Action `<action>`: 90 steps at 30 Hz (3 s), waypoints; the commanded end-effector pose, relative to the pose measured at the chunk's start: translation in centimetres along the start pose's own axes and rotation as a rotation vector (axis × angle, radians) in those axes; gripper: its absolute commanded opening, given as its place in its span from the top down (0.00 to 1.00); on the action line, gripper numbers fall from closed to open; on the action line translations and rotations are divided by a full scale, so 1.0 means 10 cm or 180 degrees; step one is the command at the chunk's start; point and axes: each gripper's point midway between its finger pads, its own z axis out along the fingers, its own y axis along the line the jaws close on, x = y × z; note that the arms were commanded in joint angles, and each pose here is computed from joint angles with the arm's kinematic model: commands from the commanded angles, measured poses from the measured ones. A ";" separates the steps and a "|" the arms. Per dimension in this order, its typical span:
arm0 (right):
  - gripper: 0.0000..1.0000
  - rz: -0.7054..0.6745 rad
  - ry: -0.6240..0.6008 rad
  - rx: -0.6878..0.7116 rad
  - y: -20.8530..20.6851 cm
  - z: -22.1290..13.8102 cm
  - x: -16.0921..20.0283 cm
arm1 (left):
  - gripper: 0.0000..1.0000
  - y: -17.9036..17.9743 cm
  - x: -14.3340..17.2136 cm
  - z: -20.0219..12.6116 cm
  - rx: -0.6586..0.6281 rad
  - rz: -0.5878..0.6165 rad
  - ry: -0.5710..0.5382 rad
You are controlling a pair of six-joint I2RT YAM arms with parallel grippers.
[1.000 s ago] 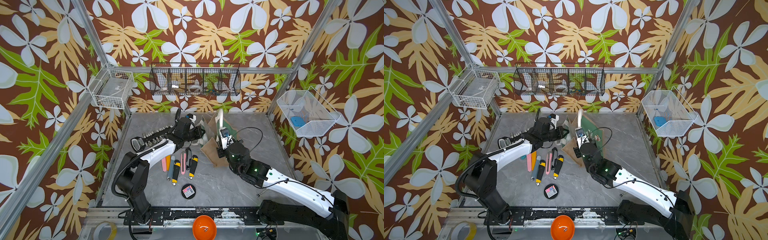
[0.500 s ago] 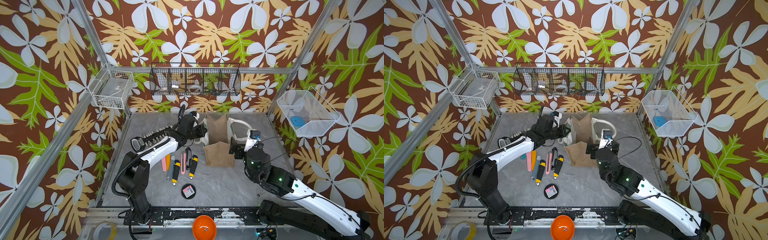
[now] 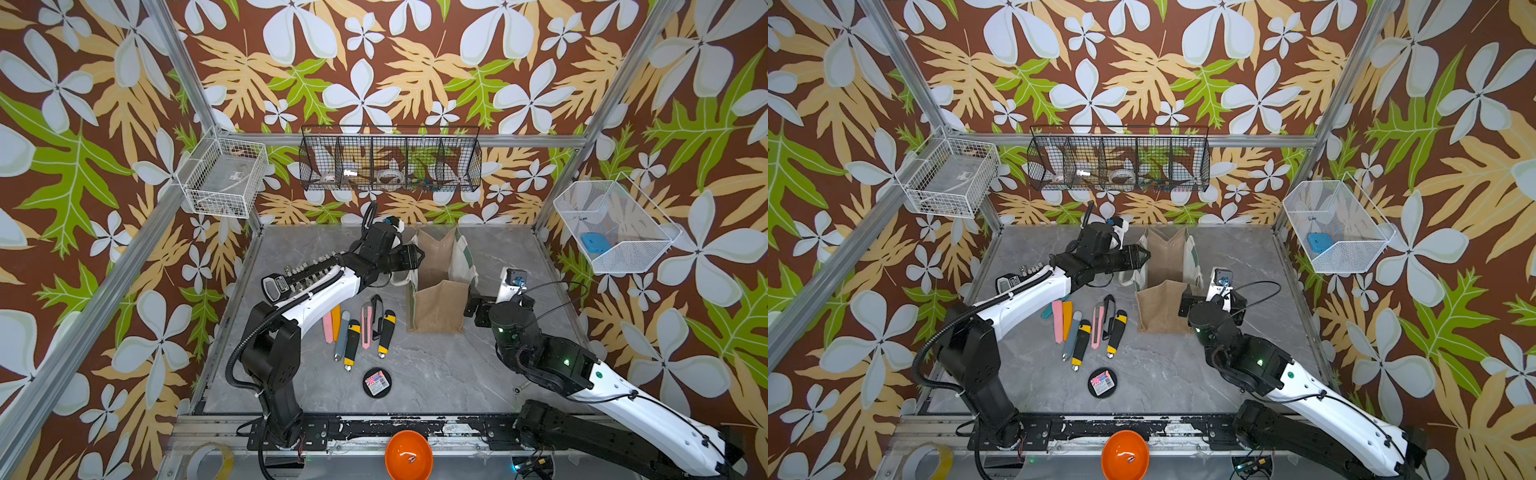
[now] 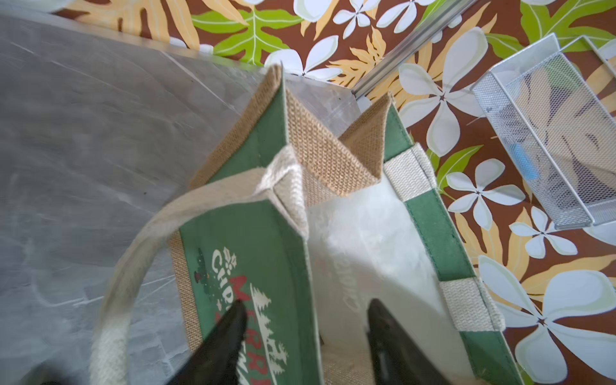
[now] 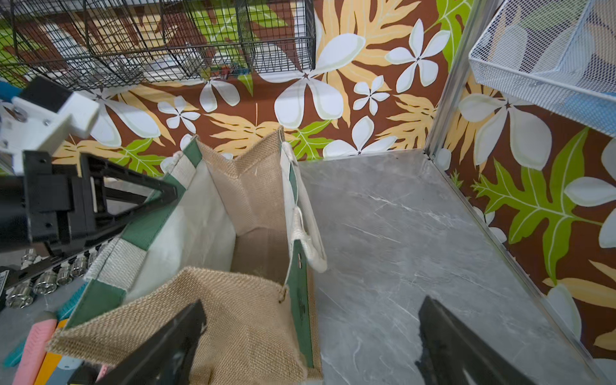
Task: Place the art knife into the pouch
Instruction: Open the pouch at the center of the board, then pick up the utility knife at the center of the board.
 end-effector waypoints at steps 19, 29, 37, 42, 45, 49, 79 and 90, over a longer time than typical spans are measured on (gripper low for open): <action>0.00 -0.0094 0.0496 -0.0306 0.02 0.32 0.02 | 0.00 1.42 0.34 -1.86 -0.2047 0.0264 -0.0811; 0.01 0.0054 0.0738 -0.0703 0.06 0.41 0.20 | 0.00 2.13 1.07 -1.84 -0.2060 -0.0524 -0.0720; 0.01 -0.0003 0.0785 -0.0678 0.00 0.38 0.31 | 0.09 2.54 1.33 -1.71 -0.1772 -0.1161 -0.0595; 0.01 0.0097 0.0783 -0.0733 -0.02 0.33 0.44 | 0.21 2.60 1.40 -1.68 -0.1791 -0.1170 -0.0523; 0.01 0.0106 0.0792 -0.0726 -0.04 0.33 0.49 | 0.26 2.62 1.45 -1.65 -0.1799 -0.1185 -0.0476; 0.01 0.0073 0.0809 -0.0717 -0.04 0.34 0.49 | 0.30 2.67 1.52 -1.60 -0.1817 -0.1209 -0.0430; 0.01 0.0083 0.0740 -0.0559 -0.16 0.31 0.48 | 0.59 3.11 1.48 -1.27 -0.2360 -0.1096 -0.0128; 0.01 0.0088 0.0728 -0.0495 -0.19 0.32 0.47 | 0.77 3.19 1.64 -1.19 -0.2397 -0.1083 0.0068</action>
